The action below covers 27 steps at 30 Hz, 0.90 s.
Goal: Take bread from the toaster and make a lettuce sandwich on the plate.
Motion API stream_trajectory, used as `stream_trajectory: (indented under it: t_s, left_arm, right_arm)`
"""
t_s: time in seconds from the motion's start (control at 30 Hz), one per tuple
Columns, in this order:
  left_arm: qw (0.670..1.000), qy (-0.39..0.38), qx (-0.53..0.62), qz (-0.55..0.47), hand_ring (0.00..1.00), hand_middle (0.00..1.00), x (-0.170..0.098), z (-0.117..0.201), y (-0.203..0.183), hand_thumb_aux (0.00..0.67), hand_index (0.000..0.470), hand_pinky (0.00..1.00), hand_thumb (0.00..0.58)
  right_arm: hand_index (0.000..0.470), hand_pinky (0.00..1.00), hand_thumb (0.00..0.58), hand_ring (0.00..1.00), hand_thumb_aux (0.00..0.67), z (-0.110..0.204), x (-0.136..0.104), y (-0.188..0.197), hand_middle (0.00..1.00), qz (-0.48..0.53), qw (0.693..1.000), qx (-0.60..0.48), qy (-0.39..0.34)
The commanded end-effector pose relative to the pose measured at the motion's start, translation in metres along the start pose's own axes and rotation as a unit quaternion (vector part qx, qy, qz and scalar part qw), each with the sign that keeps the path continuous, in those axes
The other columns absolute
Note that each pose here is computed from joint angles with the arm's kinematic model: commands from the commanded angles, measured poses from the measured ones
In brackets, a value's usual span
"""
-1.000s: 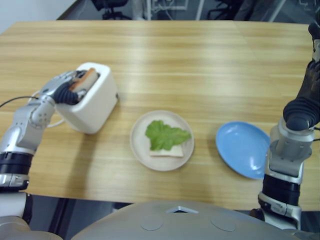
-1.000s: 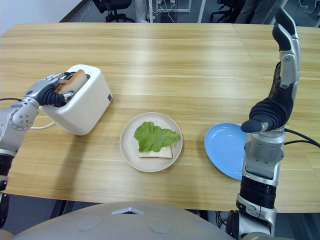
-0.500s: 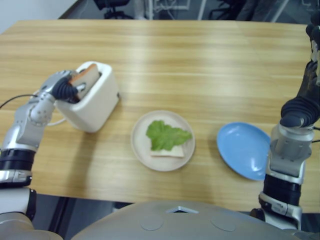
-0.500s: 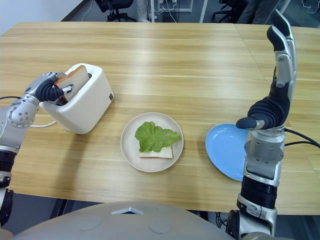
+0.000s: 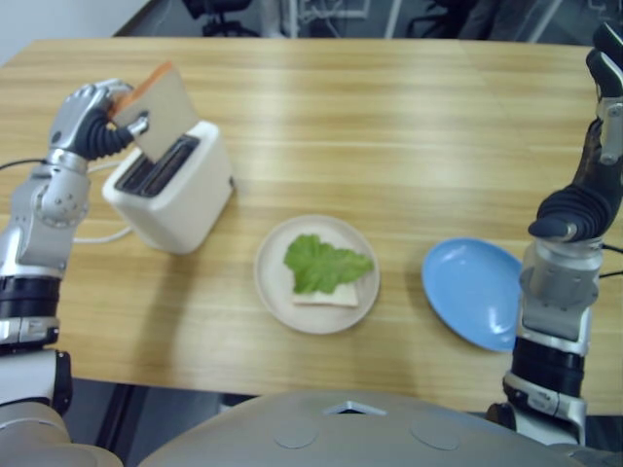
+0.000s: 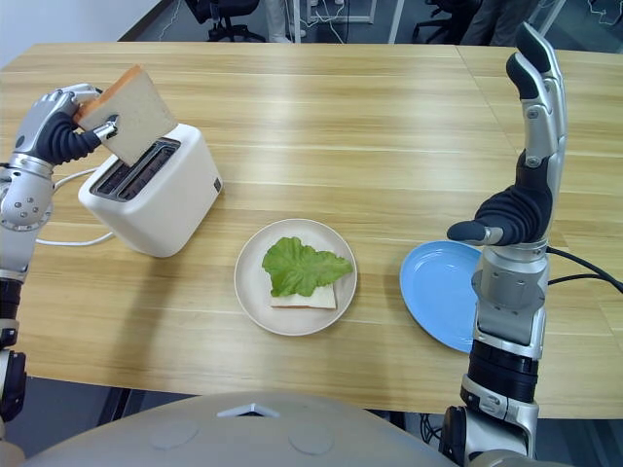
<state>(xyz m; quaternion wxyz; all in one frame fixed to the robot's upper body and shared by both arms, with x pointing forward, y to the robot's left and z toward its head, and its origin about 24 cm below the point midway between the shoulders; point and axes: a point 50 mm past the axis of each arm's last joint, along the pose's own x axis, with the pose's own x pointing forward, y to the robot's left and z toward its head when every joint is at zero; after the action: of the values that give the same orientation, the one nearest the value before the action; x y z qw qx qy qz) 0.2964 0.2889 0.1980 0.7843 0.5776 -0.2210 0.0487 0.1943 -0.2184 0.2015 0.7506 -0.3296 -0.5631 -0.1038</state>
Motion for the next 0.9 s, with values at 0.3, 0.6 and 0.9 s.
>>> stream_trajectory:
  t_s: [0.3,0.6,0.9]
  left_arm:
    - [0.989,-0.139,0.034,0.043,1.00,1.00,0.005,0.046,0.015,0.670,0.460,1.00,0.580]
    - [0.967,-0.244,0.069,-0.002,1.00,1.00,0.009,0.085,-0.025,0.670,0.460,1.00,0.580]
    - [0.931,-0.345,0.110,-0.050,1.00,1.00,-0.008,0.122,-0.086,0.670,0.460,1.00,0.580]
  right_arm:
    - [0.000,0.00,0.000,0.00,0.000,-0.009,-0.001,0.009,0.00,0.015,1.000,0.004,0.011]
    - [0.000,0.00,0.000,0.00,0.000,-0.036,-0.005,0.021,0.00,0.063,0.996,0.000,0.063]
    - [0.000,0.00,0.000,0.00,0.000,-0.057,-0.007,0.034,0.00,0.147,0.984,-0.016,0.101]
